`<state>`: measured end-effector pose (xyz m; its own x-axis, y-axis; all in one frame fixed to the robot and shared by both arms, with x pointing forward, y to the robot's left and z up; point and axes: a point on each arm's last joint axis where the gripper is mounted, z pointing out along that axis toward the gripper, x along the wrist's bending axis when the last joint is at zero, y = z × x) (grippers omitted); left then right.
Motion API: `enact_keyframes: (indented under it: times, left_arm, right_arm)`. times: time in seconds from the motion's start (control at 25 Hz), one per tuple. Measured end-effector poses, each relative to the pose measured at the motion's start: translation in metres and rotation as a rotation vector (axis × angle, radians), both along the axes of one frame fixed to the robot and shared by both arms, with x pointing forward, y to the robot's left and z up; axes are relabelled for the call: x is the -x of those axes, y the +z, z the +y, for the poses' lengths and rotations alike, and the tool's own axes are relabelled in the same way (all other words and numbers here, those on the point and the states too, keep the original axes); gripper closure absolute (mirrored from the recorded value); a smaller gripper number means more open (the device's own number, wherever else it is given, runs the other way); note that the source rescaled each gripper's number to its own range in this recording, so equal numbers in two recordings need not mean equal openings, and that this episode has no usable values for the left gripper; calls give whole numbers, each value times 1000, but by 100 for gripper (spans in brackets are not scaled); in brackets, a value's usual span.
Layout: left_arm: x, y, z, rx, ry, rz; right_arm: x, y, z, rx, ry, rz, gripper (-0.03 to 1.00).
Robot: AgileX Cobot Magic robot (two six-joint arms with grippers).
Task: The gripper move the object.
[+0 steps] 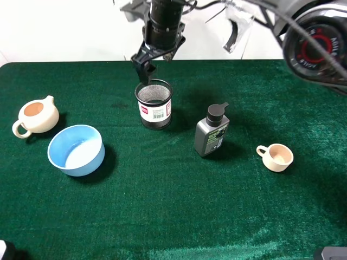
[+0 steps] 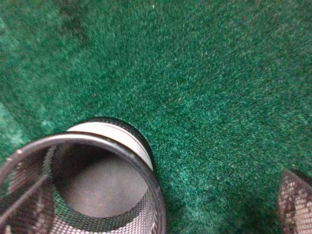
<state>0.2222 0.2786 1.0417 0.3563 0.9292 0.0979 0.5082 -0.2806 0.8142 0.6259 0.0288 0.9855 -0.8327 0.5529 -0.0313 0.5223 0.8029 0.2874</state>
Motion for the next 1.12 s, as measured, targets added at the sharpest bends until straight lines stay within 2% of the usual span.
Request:
enact_keyframes:
  times: [0.28,0.56,0.88,1.12]
  left_arm:
    - [0,0,0,0,0,0]
    - [0,0,0,0,0,0]
    - [0,0,0,0,0,0]
    - [0,0,0,0,0,0]
  right_arm:
    - [16,61,-14,-83,-92,-55,-3]
    - [60,111,-54,-71,-123,-83,-3]
    - [130,137,-114,-62,-206,-54,-3]
    - [189,153,-166,-94,-291,-86,-3]
